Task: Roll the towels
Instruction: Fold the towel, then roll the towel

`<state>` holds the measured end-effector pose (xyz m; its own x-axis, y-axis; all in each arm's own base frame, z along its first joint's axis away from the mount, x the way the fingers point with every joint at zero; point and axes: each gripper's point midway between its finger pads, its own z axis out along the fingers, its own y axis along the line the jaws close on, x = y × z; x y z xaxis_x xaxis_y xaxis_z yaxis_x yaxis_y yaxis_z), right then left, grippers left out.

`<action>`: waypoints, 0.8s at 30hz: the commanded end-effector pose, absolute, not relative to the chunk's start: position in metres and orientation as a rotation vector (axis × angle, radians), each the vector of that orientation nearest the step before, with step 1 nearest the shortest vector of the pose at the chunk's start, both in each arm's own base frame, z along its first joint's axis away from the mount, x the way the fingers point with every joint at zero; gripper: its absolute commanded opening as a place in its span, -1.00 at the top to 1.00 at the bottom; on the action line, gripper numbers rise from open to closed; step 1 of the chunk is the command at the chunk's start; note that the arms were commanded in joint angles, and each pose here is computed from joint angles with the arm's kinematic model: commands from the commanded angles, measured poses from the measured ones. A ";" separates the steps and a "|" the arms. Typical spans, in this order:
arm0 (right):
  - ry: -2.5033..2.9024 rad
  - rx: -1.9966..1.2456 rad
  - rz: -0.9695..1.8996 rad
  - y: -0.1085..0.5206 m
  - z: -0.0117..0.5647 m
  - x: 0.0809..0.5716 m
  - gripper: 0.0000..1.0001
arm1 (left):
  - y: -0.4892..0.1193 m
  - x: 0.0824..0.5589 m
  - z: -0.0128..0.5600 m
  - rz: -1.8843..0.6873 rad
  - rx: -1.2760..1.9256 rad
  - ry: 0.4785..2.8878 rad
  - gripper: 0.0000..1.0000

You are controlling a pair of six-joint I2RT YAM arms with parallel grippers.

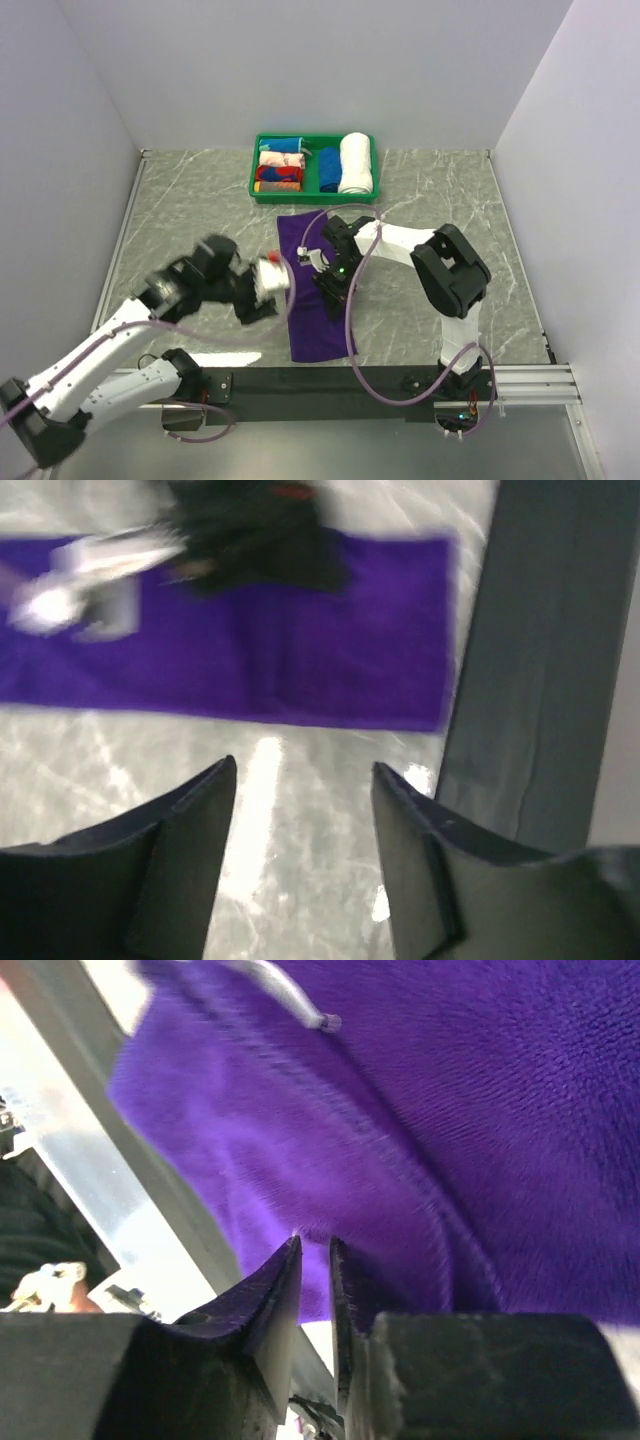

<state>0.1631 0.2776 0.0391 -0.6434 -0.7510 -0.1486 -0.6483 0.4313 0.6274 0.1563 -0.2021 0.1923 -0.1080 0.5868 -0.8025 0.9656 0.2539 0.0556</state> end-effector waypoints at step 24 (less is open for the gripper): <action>-2.571 1.243 -0.991 0.280 0.043 0.172 0.72 | -0.318 0.059 0.065 -0.453 1.993 1.477 0.13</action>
<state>0.1620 0.2749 0.0254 -0.6593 -0.7459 -0.0950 -0.6208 0.4687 0.6284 0.0538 -0.2941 0.0541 0.3088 0.7781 -0.5470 0.9495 -0.2185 0.2253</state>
